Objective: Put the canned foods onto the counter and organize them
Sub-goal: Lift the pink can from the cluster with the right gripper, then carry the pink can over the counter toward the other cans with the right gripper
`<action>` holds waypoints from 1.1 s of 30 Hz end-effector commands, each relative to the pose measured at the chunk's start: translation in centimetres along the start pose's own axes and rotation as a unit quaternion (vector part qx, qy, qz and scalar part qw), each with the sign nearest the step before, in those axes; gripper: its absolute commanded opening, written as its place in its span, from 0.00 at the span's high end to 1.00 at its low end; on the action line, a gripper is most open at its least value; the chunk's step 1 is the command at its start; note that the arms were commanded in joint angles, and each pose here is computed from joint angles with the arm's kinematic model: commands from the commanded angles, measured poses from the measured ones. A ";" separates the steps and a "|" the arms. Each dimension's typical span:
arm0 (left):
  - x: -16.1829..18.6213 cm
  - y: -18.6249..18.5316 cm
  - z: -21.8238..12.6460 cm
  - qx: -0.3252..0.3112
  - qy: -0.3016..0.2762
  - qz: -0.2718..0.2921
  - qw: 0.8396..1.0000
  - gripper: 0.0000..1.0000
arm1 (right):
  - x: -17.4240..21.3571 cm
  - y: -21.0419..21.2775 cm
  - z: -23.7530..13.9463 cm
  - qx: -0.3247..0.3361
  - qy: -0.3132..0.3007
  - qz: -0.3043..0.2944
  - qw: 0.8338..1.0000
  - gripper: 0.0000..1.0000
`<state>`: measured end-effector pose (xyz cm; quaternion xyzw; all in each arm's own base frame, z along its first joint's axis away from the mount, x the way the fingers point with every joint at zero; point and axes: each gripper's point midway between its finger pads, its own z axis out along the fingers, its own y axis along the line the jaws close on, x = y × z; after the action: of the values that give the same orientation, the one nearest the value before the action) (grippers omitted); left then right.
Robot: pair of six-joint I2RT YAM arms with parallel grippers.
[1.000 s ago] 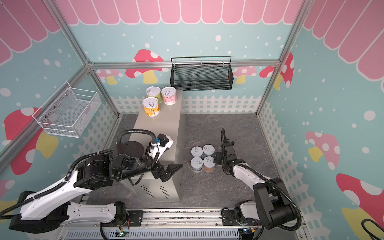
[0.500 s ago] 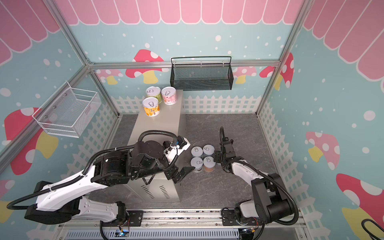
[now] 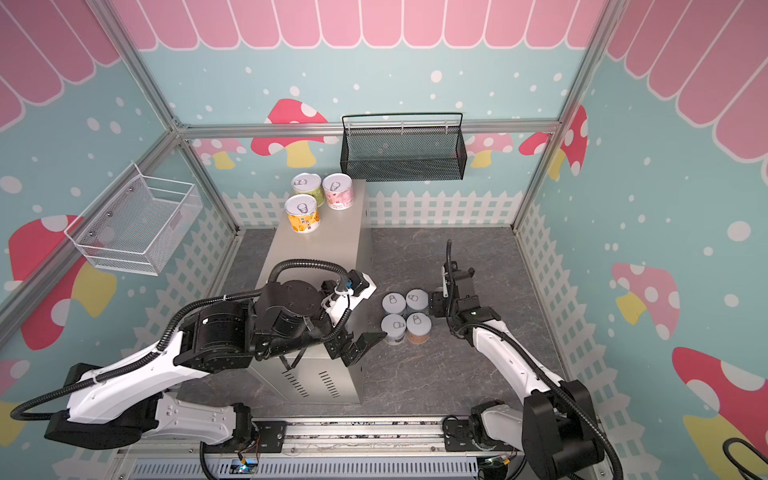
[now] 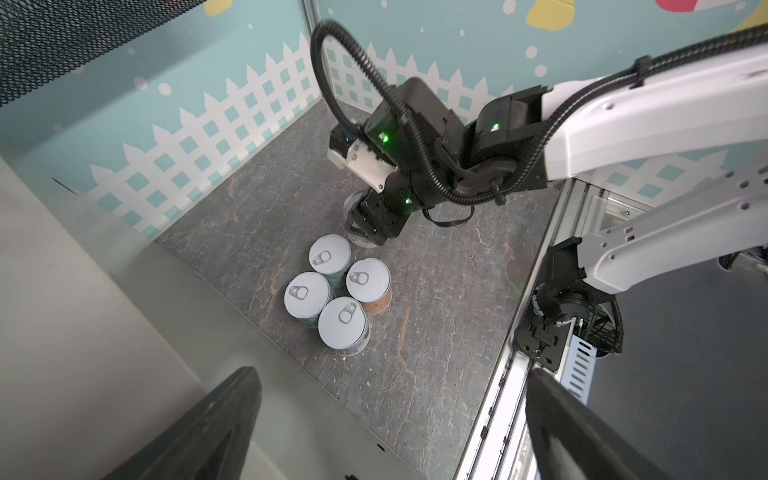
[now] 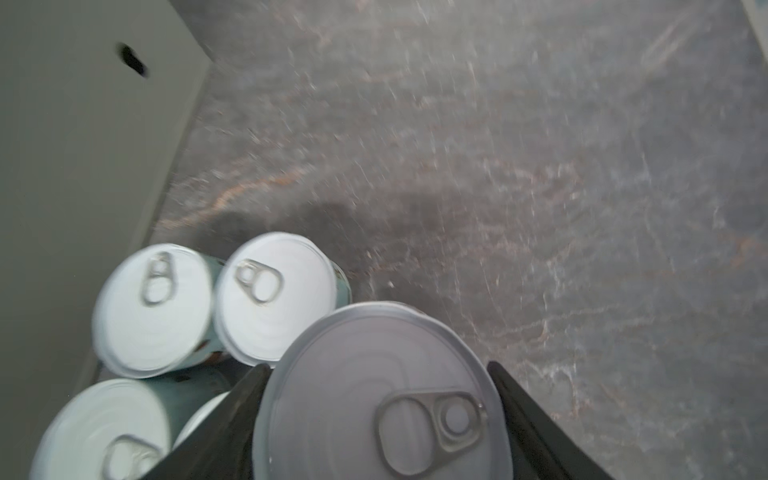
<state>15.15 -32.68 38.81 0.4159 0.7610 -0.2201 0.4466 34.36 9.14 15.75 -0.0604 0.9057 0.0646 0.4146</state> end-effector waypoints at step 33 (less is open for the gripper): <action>3.1 11.1 -11.5 -0.132 -0.039 -0.032 0.990 0.00 | -21.7 23.9 -20.1 -0.391 -0.201 -0.240 0.865 0.38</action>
<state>17.39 -17.16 42.04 0.3178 0.7859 -0.1467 0.5097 29.52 30.25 45.20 -0.4125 0.6715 0.3404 0.5129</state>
